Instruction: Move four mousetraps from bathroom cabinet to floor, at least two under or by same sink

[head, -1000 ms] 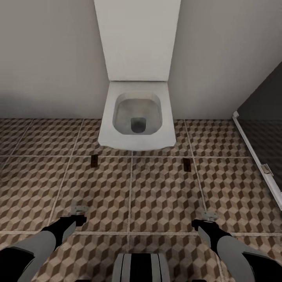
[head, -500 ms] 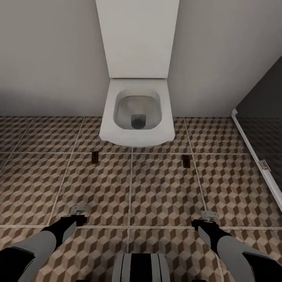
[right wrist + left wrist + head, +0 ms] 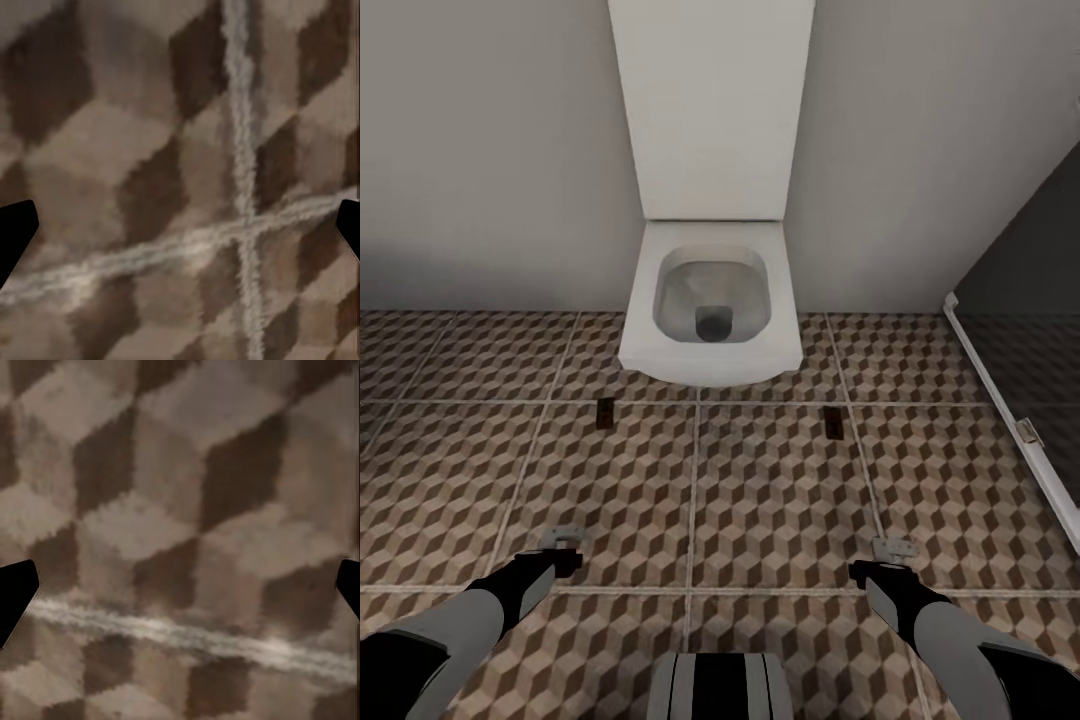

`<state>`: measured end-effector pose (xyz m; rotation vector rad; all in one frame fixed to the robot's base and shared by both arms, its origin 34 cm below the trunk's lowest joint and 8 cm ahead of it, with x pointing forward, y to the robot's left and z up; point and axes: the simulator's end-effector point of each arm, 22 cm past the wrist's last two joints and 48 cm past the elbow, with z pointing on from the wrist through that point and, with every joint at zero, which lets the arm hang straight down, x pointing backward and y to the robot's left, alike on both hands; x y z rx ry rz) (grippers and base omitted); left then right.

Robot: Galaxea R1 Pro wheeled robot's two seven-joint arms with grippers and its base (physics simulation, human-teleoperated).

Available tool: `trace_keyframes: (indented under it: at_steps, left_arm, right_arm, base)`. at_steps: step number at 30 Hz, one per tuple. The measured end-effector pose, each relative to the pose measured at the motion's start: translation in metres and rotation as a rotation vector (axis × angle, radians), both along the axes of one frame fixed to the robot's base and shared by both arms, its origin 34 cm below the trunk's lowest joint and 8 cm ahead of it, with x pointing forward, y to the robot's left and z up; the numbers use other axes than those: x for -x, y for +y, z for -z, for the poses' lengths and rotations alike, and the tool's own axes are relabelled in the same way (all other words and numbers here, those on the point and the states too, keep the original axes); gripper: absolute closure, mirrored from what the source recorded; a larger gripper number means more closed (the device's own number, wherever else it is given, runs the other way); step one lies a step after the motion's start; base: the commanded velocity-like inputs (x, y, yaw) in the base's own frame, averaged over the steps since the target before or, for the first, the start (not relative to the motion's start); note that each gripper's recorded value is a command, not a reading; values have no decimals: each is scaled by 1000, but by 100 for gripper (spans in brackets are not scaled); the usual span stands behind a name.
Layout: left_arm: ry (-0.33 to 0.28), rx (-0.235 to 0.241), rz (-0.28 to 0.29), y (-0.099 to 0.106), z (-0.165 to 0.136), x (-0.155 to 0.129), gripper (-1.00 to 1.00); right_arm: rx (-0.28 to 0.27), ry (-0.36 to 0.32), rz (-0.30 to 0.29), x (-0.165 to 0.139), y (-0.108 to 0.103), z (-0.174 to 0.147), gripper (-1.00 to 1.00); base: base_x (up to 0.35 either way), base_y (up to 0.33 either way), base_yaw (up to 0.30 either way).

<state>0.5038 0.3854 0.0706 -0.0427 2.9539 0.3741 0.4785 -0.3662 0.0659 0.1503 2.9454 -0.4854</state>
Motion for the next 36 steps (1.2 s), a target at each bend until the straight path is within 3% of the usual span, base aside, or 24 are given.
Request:
trace_keyframes:
  at_steps: [36]
  left_arm:
    - [-148, -2, 1, 2, -70, -57, -100]
  right_arm:
    - [-7, -147, -12, -59, 4, -66, -100]
  base:
    - [0, 0, 0]
